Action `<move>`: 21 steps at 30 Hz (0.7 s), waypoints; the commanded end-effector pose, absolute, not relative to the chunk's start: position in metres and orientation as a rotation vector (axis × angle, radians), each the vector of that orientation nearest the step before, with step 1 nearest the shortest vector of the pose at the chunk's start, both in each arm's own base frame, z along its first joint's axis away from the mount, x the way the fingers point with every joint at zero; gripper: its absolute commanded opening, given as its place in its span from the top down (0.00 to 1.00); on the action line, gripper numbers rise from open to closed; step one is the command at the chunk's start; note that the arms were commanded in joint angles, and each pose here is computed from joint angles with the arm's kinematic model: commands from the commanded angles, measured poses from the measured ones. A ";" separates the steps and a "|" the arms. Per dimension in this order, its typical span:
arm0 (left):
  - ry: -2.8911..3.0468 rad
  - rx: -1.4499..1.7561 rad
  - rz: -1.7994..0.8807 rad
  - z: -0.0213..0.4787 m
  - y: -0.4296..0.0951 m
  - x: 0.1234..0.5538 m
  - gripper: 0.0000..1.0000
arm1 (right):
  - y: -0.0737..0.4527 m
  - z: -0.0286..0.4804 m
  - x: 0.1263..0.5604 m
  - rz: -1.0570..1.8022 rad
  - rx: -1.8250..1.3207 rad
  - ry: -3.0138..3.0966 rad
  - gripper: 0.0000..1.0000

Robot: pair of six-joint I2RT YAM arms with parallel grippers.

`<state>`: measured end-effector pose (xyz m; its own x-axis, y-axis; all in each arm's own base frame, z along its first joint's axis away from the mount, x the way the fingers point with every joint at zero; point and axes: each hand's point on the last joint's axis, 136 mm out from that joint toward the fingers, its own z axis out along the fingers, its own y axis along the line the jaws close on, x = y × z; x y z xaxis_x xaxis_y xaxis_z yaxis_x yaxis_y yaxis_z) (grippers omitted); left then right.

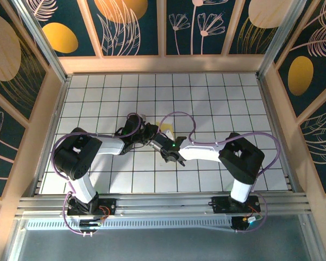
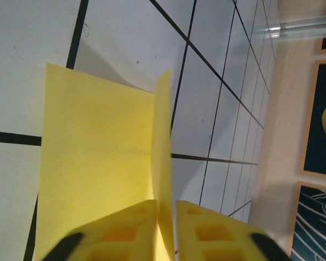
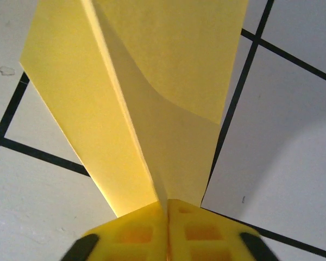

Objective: Fold a paper plane with a square sheet of paper (fold left side to right side)
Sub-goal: Fourth fold the wing at the center of the table.

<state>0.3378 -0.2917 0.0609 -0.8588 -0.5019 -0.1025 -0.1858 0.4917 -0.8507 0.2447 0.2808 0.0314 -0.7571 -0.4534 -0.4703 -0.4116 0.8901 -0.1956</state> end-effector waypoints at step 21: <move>2.433 -0.326 -1.154 0.101 -0.222 0.323 0.57 | 0.291 0.039 0.224 0.745 -0.638 2.697 1.00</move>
<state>0.3384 -0.2160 0.1127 -0.8371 -0.4723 -0.2761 -0.0694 0.5922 -0.8028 0.2409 0.2755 0.0312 -0.8627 -0.3174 -0.3937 -0.4361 0.8610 0.2616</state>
